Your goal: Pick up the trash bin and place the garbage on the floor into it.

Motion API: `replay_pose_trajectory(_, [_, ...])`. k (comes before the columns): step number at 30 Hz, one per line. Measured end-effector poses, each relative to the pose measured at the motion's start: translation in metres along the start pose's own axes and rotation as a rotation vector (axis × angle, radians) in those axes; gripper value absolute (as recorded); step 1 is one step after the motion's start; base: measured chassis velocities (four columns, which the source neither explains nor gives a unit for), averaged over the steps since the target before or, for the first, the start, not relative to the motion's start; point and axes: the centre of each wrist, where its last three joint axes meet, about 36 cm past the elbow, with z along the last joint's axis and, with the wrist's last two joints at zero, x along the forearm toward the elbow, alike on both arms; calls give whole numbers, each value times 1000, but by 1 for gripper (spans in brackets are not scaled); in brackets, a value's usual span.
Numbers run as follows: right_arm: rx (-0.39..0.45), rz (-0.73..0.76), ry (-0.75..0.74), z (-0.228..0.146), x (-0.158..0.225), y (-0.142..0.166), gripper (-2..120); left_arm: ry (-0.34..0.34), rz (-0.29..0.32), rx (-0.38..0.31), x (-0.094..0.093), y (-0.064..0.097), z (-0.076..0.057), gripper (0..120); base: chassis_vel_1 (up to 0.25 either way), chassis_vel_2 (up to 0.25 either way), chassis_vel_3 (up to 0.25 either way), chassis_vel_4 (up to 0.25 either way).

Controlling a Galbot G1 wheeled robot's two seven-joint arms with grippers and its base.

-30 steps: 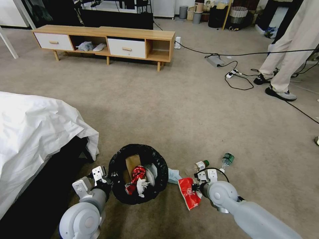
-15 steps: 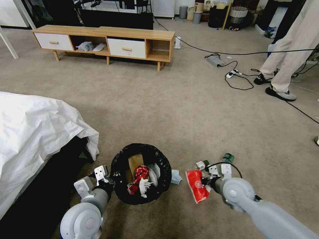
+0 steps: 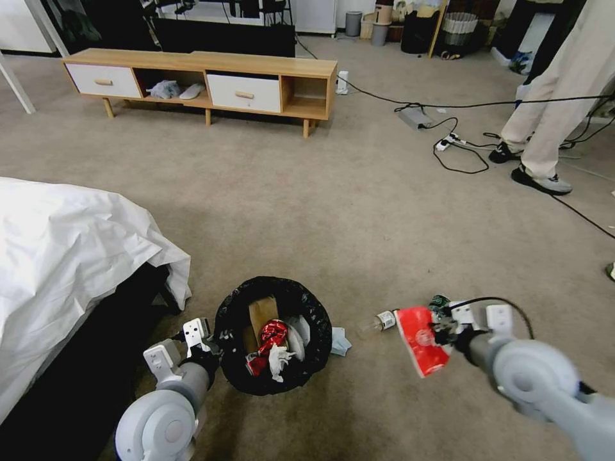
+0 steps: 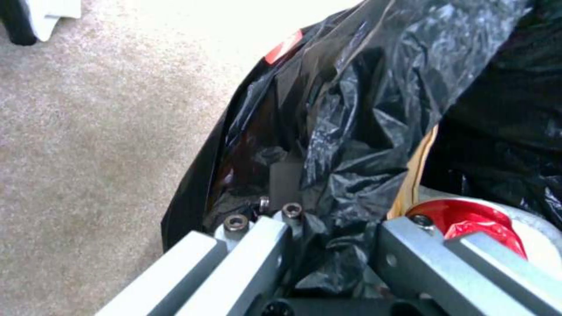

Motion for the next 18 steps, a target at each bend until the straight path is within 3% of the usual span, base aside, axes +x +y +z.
replay_pose_trajectory(7, [66,-58,-182,-39,43,6,0,17,19,-23,-3,-3,0,0,0,0,0,0])
replay_pose_trajectory(12, [112,-88,-264,-48,53,7,0,29,29,-27,-3,-5,2,0,0,0,0,0])
replay_pose_trajectory(17, [282,-194,-416,-60,66,10,0,52,50,-30,-4,-10,5,0,0,0,0,0])
replay_pose_trajectory(18, [282,-194,-416,-60,66,10,0,52,50,-30,-4,-10,5,0,0,0,0,0])
